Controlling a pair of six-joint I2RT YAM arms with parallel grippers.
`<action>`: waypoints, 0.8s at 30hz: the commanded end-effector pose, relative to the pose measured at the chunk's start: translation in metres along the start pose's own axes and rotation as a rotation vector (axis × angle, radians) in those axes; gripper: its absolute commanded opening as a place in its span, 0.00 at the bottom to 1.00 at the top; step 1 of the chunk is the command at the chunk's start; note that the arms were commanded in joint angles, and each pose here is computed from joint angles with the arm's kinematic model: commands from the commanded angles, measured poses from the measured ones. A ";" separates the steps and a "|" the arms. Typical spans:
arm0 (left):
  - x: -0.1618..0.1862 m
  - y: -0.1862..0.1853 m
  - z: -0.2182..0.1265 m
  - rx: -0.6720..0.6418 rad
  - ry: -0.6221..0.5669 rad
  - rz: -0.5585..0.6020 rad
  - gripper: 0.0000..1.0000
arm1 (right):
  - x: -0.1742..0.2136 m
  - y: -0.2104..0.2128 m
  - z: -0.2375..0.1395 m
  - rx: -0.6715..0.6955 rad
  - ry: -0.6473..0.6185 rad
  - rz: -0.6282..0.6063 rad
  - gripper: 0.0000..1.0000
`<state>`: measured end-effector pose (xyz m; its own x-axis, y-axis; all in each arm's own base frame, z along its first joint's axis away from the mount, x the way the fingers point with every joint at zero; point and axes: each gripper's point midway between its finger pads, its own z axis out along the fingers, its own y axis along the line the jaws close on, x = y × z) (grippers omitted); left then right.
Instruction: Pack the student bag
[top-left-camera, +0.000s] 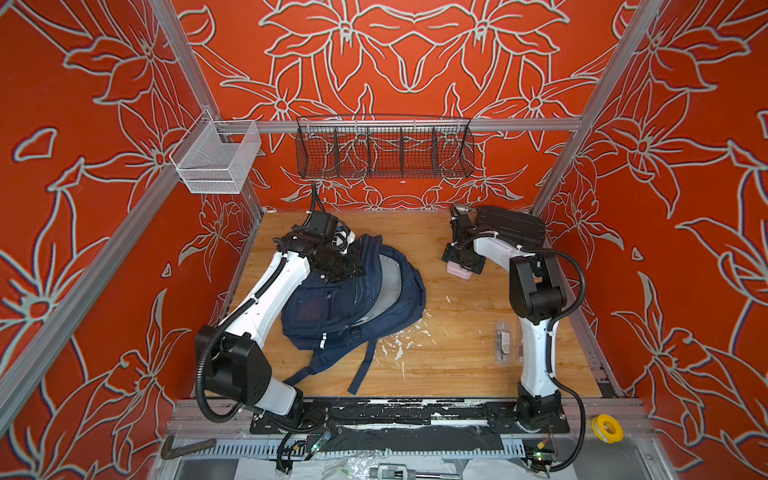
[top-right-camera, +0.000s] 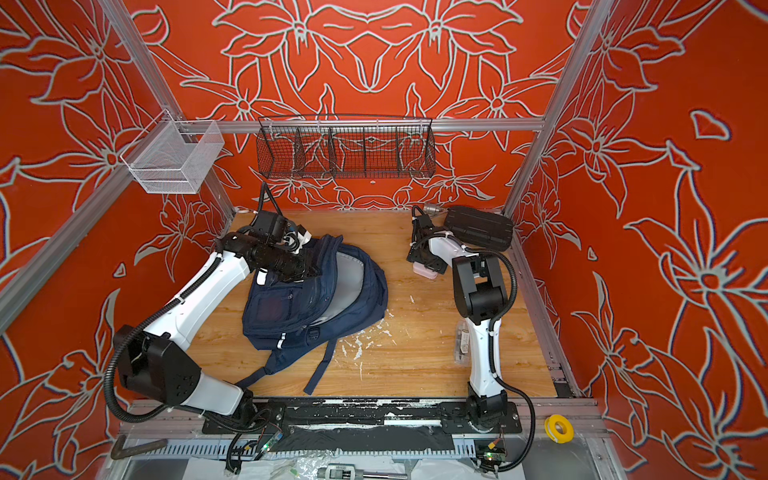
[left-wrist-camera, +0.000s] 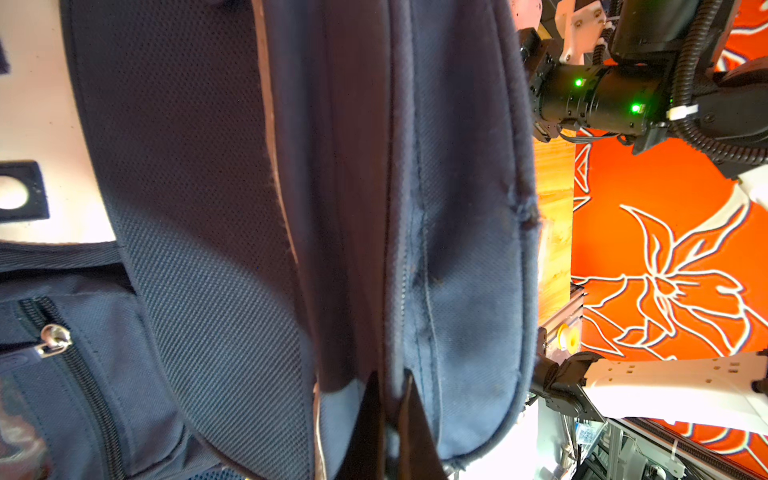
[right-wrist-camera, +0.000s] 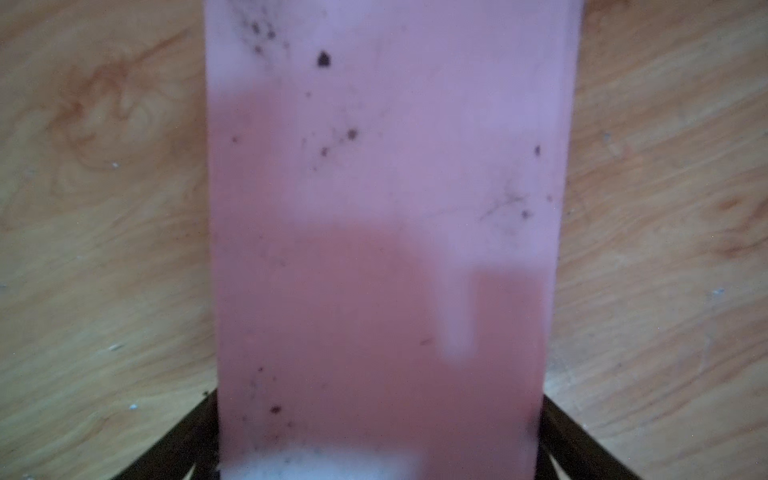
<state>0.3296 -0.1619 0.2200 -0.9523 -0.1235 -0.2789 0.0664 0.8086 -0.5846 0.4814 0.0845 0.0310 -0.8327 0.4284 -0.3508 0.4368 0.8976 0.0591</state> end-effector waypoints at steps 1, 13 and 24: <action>-0.005 0.000 -0.007 -0.016 -0.018 0.011 0.00 | 0.029 -0.011 0.012 0.031 0.108 -0.062 0.86; -0.013 -0.005 -0.015 -0.025 -0.050 0.041 0.00 | 0.021 0.004 -0.098 -0.132 -0.116 -0.298 0.72; -0.020 -0.008 -0.019 -0.005 -0.068 0.052 0.00 | 0.150 0.052 -0.208 -0.516 -0.004 -0.774 0.64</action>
<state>0.3341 -0.1555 0.2339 -0.9420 -0.1276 -0.3104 0.0733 0.8244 -0.5613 0.3461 0.1968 0.1960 -0.8058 -0.1561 -0.5712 -0.3097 0.9333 0.1818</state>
